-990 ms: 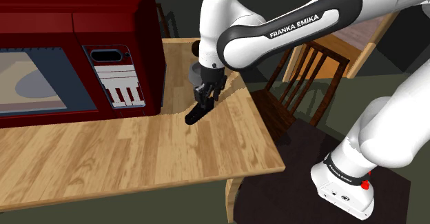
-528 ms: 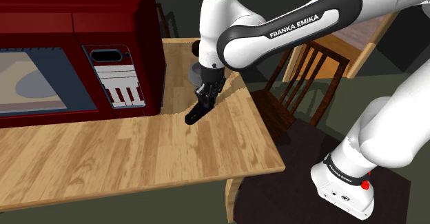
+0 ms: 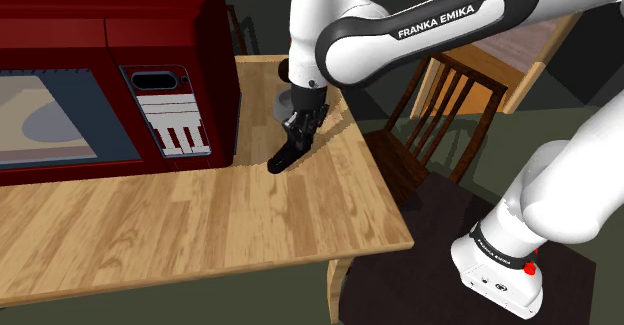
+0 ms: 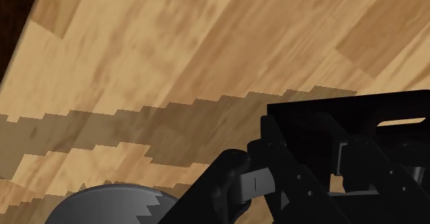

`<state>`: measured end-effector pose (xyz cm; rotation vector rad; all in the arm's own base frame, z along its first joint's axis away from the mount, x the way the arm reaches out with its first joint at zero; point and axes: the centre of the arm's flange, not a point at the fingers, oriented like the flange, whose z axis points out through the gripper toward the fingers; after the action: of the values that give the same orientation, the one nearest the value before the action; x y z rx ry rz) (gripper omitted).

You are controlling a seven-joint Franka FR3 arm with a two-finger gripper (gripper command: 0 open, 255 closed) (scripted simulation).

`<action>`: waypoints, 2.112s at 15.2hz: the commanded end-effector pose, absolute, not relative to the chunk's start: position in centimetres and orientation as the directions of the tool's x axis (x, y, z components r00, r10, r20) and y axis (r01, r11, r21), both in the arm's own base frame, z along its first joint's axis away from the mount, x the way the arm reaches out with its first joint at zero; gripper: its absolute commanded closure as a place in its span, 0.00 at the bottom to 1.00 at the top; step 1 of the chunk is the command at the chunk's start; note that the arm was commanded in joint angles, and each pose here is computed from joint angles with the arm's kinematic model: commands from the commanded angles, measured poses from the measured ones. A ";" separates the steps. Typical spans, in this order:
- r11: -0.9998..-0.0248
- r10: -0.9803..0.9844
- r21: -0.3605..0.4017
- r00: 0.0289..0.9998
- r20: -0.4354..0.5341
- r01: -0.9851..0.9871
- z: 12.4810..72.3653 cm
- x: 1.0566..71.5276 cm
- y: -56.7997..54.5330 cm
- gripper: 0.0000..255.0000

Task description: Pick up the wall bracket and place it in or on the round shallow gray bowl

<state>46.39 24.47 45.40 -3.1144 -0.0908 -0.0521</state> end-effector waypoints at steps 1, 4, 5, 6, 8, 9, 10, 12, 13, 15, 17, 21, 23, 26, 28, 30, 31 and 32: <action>-0.998 0.058 -0.024 0.998 0.034 0.059 46.6 46.4 24.5 1.00; -0.998 0.058 -0.024 0.998 0.034 0.059 48.2 46.4 24.5 1.00; -0.998 0.058 -0.024 0.998 0.034 0.059 48.7 46.4 24.5 1.00; -0.998 0.058 -0.024 0.998 0.034 0.059 49.2 46.4 24.5 1.00; -0.998 0.058 -0.024 0.998 0.034 0.059 50.3 46.4 24.5 1.00; -0.998 0.058 -0.024 0.998 0.034 0.059 50.8 46.4 24.5 1.00; -0.998 0.058 -0.024 0.998 0.034 0.059 51.4 46.4 24.5 1.00; -0.998 0.058 -0.024 0.998 0.034 0.059 52.4 46.4 24.5 1.00; -0.998 0.058 -0.024 0.998 0.034 0.059 52.9 46.4 24.5 1.00; -0.998 0.058 -0.024 0.998 0.034 0.059 54.0 46.4 24.5 1.00; -0.998 0.058 -0.024 0.998 0.034 0.059 54.9 46.4 24.5 1.00; -0.998 0.058 -0.024 0.998 0.034 0.059 55.1 49.7 20.4 1.00; -0.998 0.058 -0.024 0.998 0.034 0.059 55.2 51.4 18.3 1.00; -0.998 0.058 -0.024 0.998 0.034 0.059 55.4 53.9 15.3 1.00; -0.998 0.058 -0.024 0.998 0.034 0.059 55.5 55.5 13.2 1.00; -0.998 0.058 -0.024 0.998 0.034 0.059 55.6 57.2 11.1 1.00; -0.998 0.058 -0.024 0.998 0.034 0.059 55.6 58.0 10.1 1.00; -0.998 0.058 -0.024 0.998 0.034 0.059 55.7 58.8 9.1 1.00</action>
<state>57.83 10.17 55.75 -3.1138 -0.0889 -0.0511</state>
